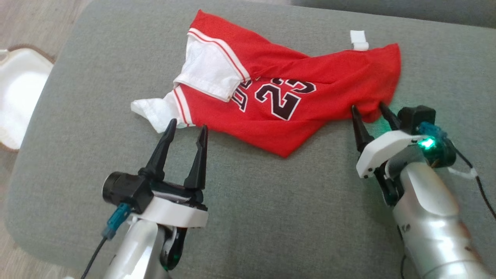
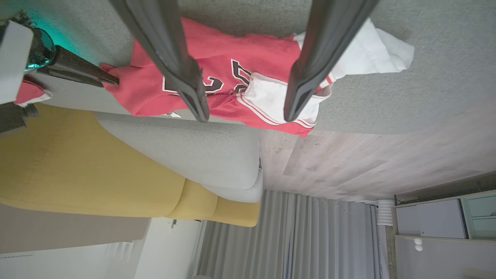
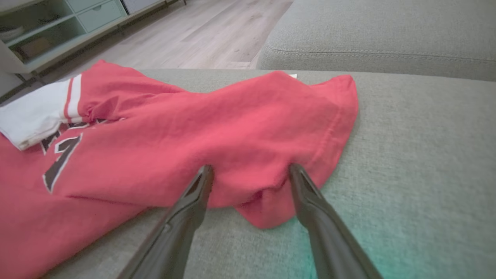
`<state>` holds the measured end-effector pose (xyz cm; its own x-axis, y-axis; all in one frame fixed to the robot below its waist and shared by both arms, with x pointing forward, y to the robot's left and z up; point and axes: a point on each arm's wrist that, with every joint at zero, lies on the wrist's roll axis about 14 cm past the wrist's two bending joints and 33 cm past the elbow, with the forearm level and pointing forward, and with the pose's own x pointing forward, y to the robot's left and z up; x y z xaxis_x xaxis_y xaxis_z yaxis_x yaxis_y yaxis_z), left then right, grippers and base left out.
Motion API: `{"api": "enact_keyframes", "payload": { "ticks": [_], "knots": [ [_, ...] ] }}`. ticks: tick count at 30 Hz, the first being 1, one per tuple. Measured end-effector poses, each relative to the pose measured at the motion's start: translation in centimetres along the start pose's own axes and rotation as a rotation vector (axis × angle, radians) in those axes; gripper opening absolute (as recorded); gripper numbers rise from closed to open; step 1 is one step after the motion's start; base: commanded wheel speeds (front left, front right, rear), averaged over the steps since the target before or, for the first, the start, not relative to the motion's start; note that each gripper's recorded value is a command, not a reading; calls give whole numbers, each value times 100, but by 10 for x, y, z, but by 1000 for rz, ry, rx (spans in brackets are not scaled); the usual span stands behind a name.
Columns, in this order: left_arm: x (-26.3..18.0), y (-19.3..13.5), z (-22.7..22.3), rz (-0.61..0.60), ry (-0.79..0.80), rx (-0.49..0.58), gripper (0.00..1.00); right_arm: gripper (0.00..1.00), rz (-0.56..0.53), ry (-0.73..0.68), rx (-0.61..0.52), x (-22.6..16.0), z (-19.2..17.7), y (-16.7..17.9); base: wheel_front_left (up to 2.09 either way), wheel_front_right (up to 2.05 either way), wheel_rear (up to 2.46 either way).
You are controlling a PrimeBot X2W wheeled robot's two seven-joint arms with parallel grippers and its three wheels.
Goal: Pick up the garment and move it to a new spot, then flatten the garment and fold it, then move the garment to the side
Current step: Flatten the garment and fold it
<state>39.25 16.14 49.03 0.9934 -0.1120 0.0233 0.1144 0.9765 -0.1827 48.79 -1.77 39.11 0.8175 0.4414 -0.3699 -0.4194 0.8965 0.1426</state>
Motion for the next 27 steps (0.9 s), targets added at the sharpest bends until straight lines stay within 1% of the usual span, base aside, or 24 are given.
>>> {"api": "enact_keyframes", "payload": {
  "ticks": [2, 3, 4, 5, 8, 13, 15, 16, 20, 24, 27],
  "knots": [
    [-1, 0, -2, 2, 5, 2, 100, 100, 1, 12, -22, 6, -1, 0, 0, 0, 0],
    [-1, 1, -2, 3, 8, 2, 100, 86, 6, 13, -36, 9, -1, 1, 0, 0, 0],
    [-1, 2, -3, 6, 11, 2, 100, 86, 9, 18, -47, 11, -2, 1, 0, 0, 0],
    [-1, 3, -4, 8, 14, 2, 100, 0, 12, 20, -56, 14, -2, 2, 0, 0, 0],
    [0, 2, -6, 8, 18, 1, 100, 0, 9, -10, -82, 18, 6, -1, 0, 0, 0],
    [2, 1, -2, 3, 5, -9, 100, 0, -42, -93, -129, 19, 36, -25, 0, 0, 0],
    [4, 0, 2, 1, -6, -7, 100, 0, -67, -132, -157, 18, 53, -37, 0, 0, 0],
    [4, 0, 6, 0, -18, -6, 100, 0, -95, -172, -182, 15, 72, -50, 0, 0, 0],
    [3, 0, 11, 2, -34, -14, 100, 0, -151, -261, -244, 10, 116, -75, 0, 0, 0],
    [0, 3, 15, 13, -45, -18, 100, 0, -176, -289, -302, 11, 148, -84, 0, 0, 0],
    [-2, 6, 16, 24, -48, -23, 100, 0, -175, -271, -337, 16, 155, -82, 0, 0, 0]
  ]
}}
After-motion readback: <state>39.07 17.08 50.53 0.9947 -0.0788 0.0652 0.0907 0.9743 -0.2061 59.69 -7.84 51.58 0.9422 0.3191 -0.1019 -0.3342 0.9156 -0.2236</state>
